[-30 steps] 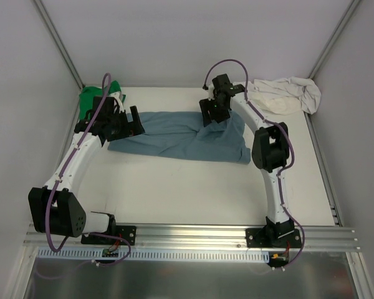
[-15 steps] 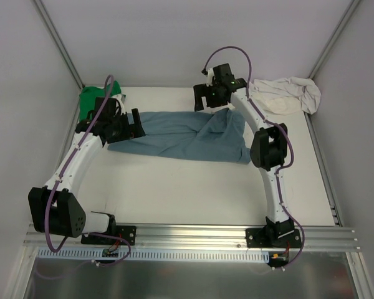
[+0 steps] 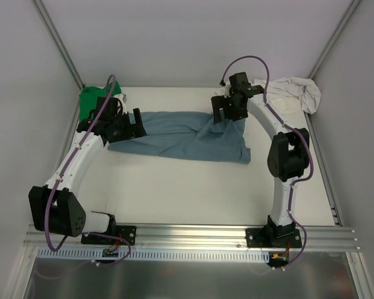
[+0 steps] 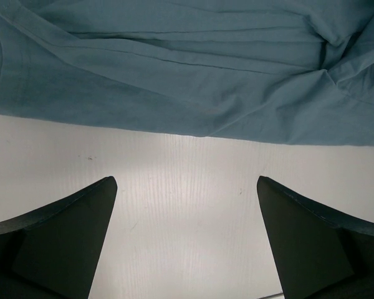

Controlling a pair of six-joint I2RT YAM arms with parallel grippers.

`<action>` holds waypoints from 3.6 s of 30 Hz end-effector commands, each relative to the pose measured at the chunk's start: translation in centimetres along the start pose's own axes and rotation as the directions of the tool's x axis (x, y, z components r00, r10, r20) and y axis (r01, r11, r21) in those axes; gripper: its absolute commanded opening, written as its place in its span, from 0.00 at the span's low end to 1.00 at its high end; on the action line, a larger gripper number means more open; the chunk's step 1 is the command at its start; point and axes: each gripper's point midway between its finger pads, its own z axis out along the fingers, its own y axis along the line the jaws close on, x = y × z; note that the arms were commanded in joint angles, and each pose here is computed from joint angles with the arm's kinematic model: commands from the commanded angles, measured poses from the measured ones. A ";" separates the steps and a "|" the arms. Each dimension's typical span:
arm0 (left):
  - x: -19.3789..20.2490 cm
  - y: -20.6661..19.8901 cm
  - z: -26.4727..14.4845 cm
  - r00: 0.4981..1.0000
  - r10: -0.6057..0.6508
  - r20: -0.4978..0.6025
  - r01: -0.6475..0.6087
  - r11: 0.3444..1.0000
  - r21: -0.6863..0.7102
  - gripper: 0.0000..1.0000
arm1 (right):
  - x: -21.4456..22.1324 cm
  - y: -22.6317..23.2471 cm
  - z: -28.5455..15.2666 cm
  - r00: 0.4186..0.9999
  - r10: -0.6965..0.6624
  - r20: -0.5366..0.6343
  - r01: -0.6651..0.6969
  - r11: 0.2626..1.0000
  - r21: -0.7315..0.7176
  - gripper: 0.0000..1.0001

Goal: Fold and stack the t-shirts
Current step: Fold the other side of the tshirt into a rectangle

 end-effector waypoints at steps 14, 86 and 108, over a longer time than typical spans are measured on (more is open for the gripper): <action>-1.2 -0.7 -0.8 0.999 0.025 0.046 -0.025 1.000 0.010 0.99 | -0.5 4.1 0.9 1.000 -0.022 0.021 0.024 0.995 -0.093 0.84; -1.9 -0.8 -1.1 0.998 0.029 0.054 -0.030 1.000 0.004 0.99 | -1.3 2.2 2.4 0.996 0.088 0.011 -0.086 0.989 -0.124 0.99; -1.3 -0.5 -1.0 0.999 0.032 0.039 -0.032 0.999 -0.004 0.99 | -4.2 4.0 2.4 0.992 0.106 0.062 -0.090 0.972 -0.217 0.00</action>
